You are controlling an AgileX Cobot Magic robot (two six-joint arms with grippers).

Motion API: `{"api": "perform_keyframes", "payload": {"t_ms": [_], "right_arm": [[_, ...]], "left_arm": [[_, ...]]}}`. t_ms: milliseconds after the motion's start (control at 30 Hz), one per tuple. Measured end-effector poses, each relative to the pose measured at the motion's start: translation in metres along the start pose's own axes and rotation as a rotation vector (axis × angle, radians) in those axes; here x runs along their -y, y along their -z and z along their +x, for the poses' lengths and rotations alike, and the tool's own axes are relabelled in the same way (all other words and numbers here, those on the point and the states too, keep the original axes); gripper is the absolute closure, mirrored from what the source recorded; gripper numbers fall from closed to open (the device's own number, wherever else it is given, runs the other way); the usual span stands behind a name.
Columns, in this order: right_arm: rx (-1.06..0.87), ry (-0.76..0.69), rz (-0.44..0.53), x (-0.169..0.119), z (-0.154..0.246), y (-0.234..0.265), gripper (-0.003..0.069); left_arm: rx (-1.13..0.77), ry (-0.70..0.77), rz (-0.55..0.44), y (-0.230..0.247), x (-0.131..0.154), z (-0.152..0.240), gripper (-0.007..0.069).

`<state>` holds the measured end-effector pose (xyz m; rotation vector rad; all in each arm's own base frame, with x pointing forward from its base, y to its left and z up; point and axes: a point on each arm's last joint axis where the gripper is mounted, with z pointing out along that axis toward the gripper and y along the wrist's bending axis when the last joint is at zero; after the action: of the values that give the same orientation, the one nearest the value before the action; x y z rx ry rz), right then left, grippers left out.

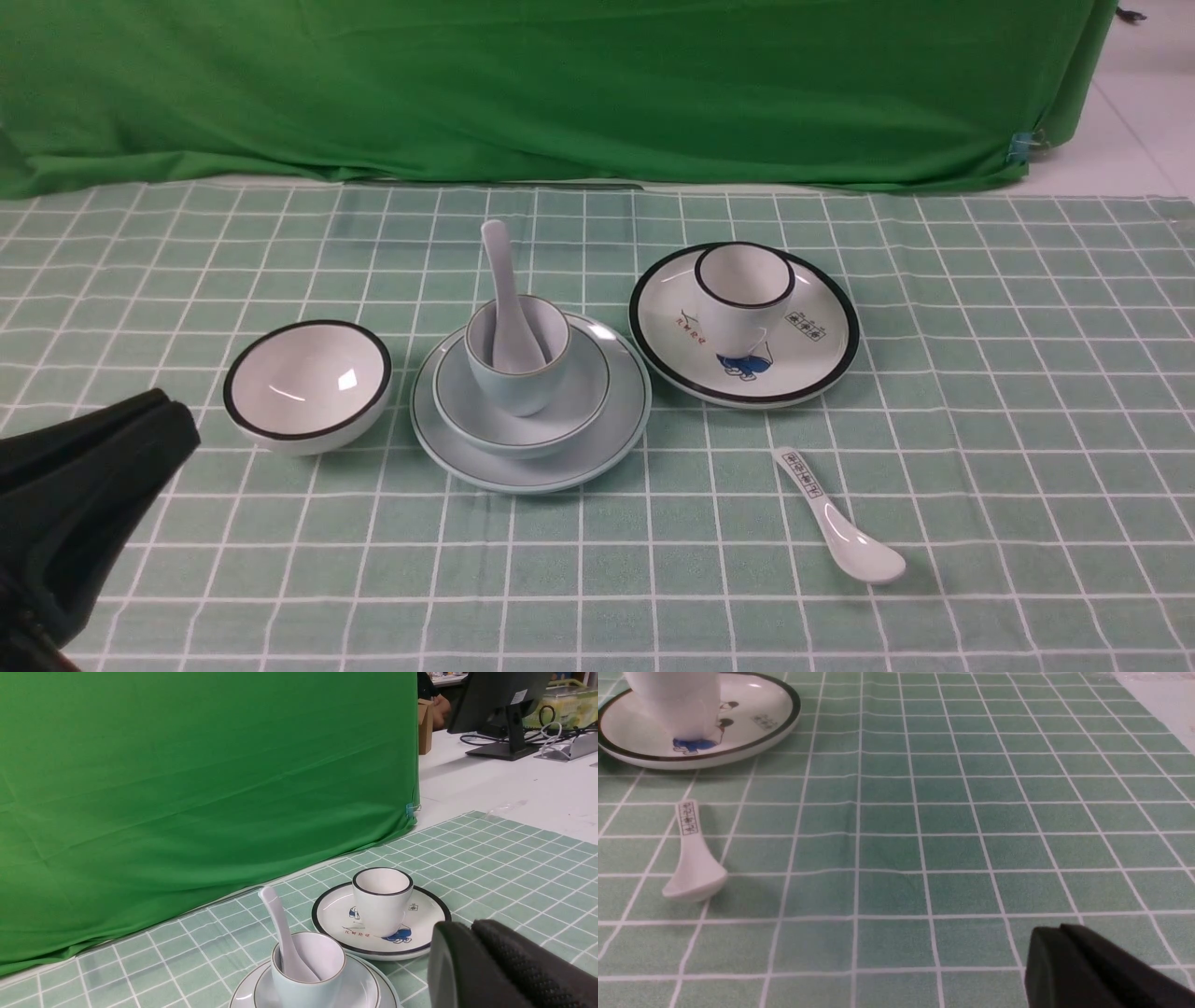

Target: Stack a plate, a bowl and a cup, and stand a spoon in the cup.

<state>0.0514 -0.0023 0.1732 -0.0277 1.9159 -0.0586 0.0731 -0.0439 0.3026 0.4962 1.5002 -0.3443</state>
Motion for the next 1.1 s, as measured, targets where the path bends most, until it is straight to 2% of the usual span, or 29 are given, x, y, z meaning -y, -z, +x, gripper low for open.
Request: {"api": "perform_keyframes", "payload": {"t_ms": [100,367,433,467,500,533,700,1100], "right_arm": [[0.000,0.000,0.000,0.000,0.000,0.000,0.0603],[0.000,0.000,0.000,0.000,0.000,0.000,0.0583],[0.000,0.000,0.000,0.000,0.000,0.000,0.0577],[0.000,0.000,0.000,0.000,0.000,0.000,0.0574],[0.000,0.000,0.000,0.000,0.000,0.000,0.0573],[0.000,0.000,0.000,0.000,0.000,0.000,0.0571],[0.001,0.000,0.000,0.000,0.000,0.000,0.0560],[0.002,0.000,0.001,0.000,0.000,0.000,0.0522]], "left_arm": [[-0.003,-0.050,-0.007,0.003,-0.001,0.008,0.0608],[0.028,0.050,-0.367,0.033,-0.013,0.055,0.0608],[-0.003,0.082,-0.415,0.035,-0.014,0.072,0.0608],[-0.028,0.098,-0.342,0.036,-0.014,0.084,0.0608],[-0.060,0.121,-0.465,0.035,-0.015,0.093,0.0608],[-0.105,0.138,-0.480,0.035,-0.014,0.103,0.0608],[-0.233,0.181,-0.461,0.035,-0.011,0.120,0.0608],[-0.241,0.175,-0.420,0.034,-0.009,0.121,0.0608]]}}
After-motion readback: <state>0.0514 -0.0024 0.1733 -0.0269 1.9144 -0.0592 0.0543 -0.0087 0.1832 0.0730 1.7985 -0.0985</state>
